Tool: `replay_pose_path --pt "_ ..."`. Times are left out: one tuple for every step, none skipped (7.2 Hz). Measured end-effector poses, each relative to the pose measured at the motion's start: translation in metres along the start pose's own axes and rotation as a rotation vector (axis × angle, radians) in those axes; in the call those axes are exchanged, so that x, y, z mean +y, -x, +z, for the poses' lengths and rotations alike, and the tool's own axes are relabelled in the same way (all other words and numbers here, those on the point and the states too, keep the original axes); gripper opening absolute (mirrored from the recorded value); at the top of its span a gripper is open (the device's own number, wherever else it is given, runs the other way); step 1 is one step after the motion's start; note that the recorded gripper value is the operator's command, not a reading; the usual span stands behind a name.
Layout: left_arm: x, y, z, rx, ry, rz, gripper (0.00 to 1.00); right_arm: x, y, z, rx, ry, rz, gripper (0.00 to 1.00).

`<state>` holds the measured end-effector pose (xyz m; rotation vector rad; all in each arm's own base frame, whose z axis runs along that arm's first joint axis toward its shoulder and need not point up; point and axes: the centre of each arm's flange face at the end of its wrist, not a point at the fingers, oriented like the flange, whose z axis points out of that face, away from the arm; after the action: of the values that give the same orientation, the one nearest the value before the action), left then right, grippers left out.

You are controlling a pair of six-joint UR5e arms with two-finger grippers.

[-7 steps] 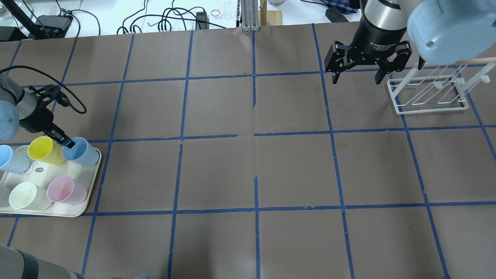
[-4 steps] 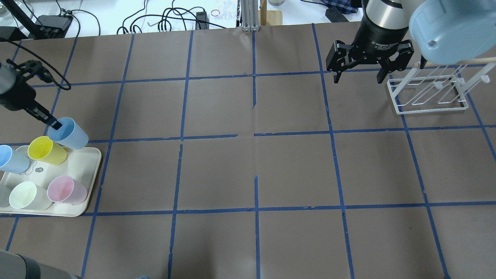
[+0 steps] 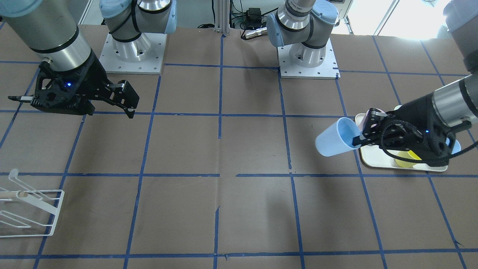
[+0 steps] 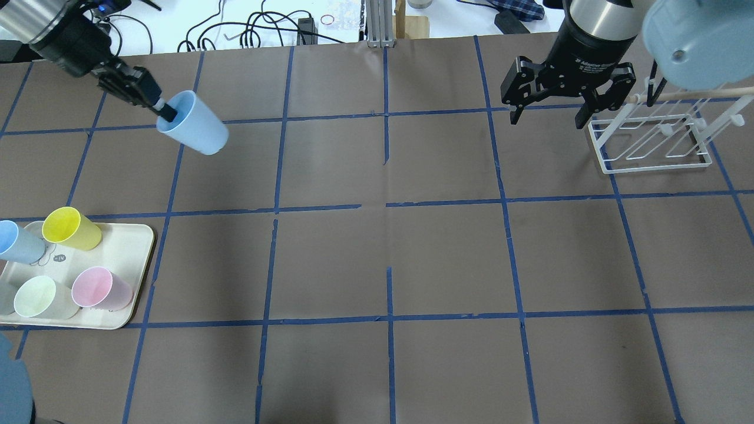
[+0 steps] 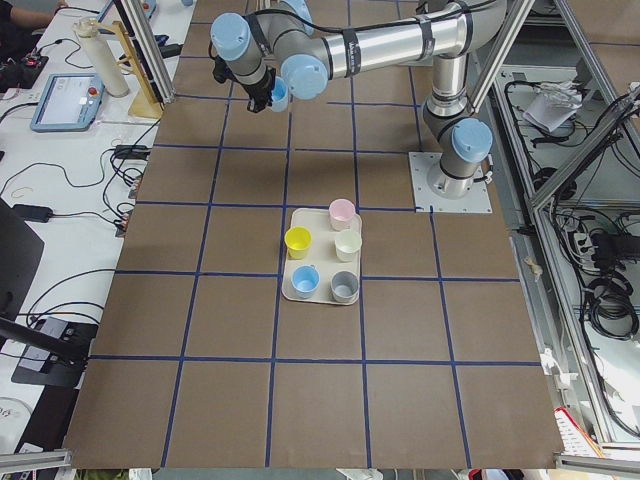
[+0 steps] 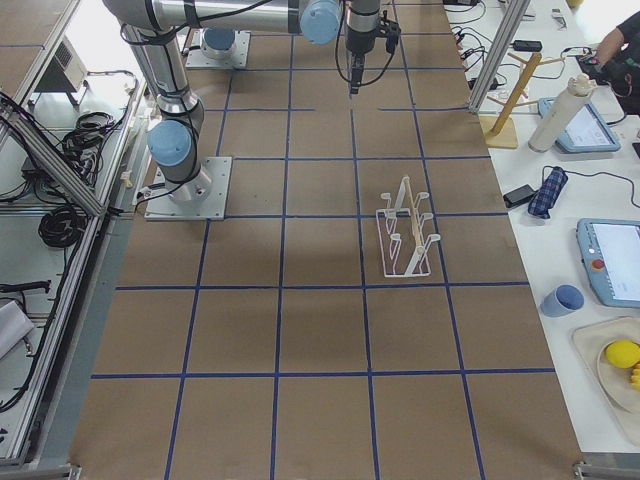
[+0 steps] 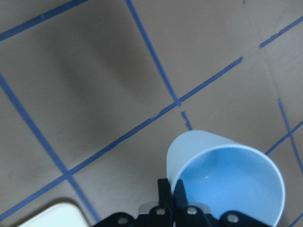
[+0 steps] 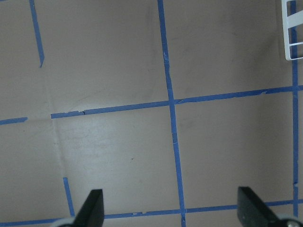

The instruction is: Transfer IKEA cup to right arm and place on rack

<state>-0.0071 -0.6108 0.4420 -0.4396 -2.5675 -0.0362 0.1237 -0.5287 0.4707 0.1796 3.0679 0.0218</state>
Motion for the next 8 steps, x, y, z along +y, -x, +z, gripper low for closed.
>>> replay_pose_path --pt "-0.015 -0.027 0.025 0.128 -0.031 -0.083 0.00 -0.002 -0.010 -0.004 -0.043 0.009 0.026 1.00" --pt "-0.028 -0.047 0.049 0.297 -0.071 -0.196 0.00 -0.005 -0.025 -0.006 -0.112 0.018 0.054 1.00" --pt "-0.036 -0.064 0.066 0.494 -0.112 -0.333 0.00 -0.011 -0.040 -0.007 -0.207 0.025 0.082 1.00" --pt "-0.040 -0.080 0.080 0.652 -0.132 -0.416 0.00 -0.015 -0.054 -0.008 -0.318 0.036 0.128 1.00" --pt "-0.039 -0.101 0.100 0.780 -0.137 -0.451 0.00 -0.017 -0.065 -0.009 -0.431 0.066 0.186 1.00" --pt "-0.039 -0.123 0.122 0.892 -0.142 -0.456 0.00 -0.017 -0.067 -0.011 -0.547 0.096 0.238 1.00" --pt "-0.039 -0.144 0.143 0.976 -0.149 -0.439 0.00 -0.019 -0.062 -0.013 -0.657 0.117 0.277 1.00" --pt "-0.039 -0.163 0.160 1.053 -0.156 -0.426 0.00 -0.024 -0.056 -0.012 -0.762 0.140 0.317 1.00"
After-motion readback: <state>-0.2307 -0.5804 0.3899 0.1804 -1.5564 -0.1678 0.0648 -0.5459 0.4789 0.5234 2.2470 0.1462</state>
